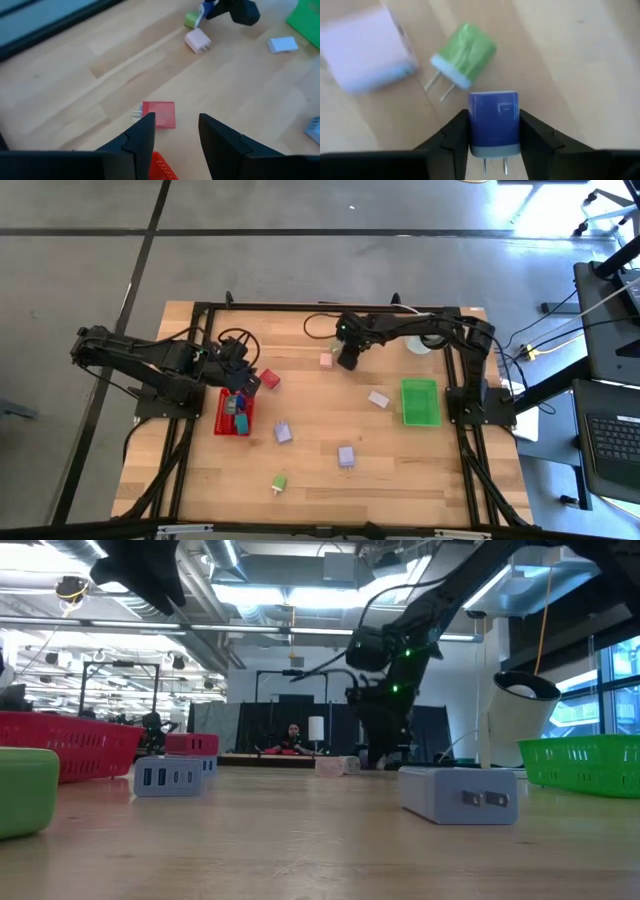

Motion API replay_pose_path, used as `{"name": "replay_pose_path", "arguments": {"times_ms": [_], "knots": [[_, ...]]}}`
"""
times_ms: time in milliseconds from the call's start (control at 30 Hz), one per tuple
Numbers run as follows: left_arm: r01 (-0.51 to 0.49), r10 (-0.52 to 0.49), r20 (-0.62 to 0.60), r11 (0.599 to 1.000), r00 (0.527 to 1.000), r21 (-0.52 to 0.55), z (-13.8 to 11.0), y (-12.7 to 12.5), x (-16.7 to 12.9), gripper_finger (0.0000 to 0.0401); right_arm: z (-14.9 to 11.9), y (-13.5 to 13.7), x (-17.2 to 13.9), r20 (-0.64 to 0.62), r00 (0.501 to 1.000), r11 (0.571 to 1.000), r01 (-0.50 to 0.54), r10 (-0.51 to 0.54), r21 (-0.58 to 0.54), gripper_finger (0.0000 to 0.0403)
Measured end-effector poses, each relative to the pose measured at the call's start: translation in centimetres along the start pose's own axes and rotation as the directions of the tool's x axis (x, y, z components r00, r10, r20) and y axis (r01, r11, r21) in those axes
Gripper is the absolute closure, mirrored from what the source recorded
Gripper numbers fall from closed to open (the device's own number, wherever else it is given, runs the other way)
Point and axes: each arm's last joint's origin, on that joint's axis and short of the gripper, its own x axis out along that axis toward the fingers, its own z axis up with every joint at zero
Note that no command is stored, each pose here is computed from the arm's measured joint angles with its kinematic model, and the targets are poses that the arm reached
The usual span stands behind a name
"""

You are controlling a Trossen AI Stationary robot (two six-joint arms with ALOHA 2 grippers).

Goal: Pick & Place Office items
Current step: Put the blue charger adapter into the green basket

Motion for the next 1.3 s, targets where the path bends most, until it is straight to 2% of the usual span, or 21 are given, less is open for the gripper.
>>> {"name": "replay_pose_path", "arguments": {"times_ms": [100,200,300,400,467,567,633,767,867,1000,1033,1133,1233,1300], "knots": [[-0.013,0.012,0.019,0.999,1.000,0.031,0.1,0.0,0.0,0.0254,0.6,-0.1,-2.0,0.064,0.998,0.997,-0.006,0.001,0.083,0.0268],[-0.024,0.022,0.035,0.998,0.999,0.051,0.1,0.1,0.0,0.0254,1.5,0.4,-4.8,0.185,0.983,0.987,-0.039,0.010,0.153,0.0268],[-0.055,0.051,0.078,0.997,0.996,0.050,0.2,0.1,0.0,0.0254,2.8,1.9,-8.4,0.389,0.921,0.979,-0.104,0.029,0.174,0.0268],[-0.094,0.087,0.135,0.995,0.987,0.045,0.4,0.2,0.0,0.0254,4.0,4.1,-12.0,0.591,0.803,0.978,-0.173,0.072,0.116,0.0268],[-0.117,0.108,0.167,0.992,0.980,0.042,0.5,0.3,-0.1,0.0254,4.5,5.6,-14.4,0.713,0.692,0.976,-0.211,0.111,0.054,0.0266],[-0.152,0.141,0.217,0.988,0.966,0.034,0.6,0.4,-0.1,0.0254,4.8,7.4,-17.7,0.833,0.534,0.972,-0.236,0.146,-0.020,0.0262],[-0.178,0.166,0.260,0.984,0.951,0.024,0.8,0.5,-0.1,0.0254,4.6,8.3,-19.5,0.875,0.456,0.969,-0.244,0.160,-0.050,0.0263],[-0.212,0.203,0.346,0.977,0.916,-0.012,1.1,0.4,-0.2,0.0254,3.9,9.5,-22.6,0.923,0.328,0.958,-0.260,0.203,-0.118,0.0263],[-0.202,0.204,0.387,0.978,0.899,-0.046,1.4,0.2,-0.3,0.0254,3.4,10.3,-23.9,0.931,0.282,0.952,-0.262,0.232,-0.157,0.0262],[-0.169,0.188,0.414,0.982,0.890,-0.084,1.7,-0.2,-0.4,0.0254,2.6,11.2,-25.1,0.932,0.261,0.946,-0.273,0.250,-0.177,0.0262],[-0.161,0.185,0.418,0.983,0.889,-0.091,1.8,-0.3,-0.4,0.0254,2.5,11.3,-25.2,0.930,0.269,0.946,-0.274,0.249,-0.174,0.0262],[-0.152,0.176,0.433,0.984,0.884,-0.090,1.9,-0.4,-0.4,0.0254,1.8,11.6,-25.0,0.910,0.333,0.943,-0.297,0.249,-0.149,0.0262],[-0.168,0.174,0.435,0.984,0.884,-0.052,2.0,-0.5,-0.4,0.0254,0.8,11.6,-24.7,0.853,0.451,0.930,-0.354,0.263,-0.100,0.0262],[-0.183,0.174,0.435,0.983,0.884,-0.022,2.0,-0.5,-0.4,0.0254,-0.4,11.6,-24.0,0.769,0.580,0.924,-0.380,0.268,-0.036,0.0262]]}}
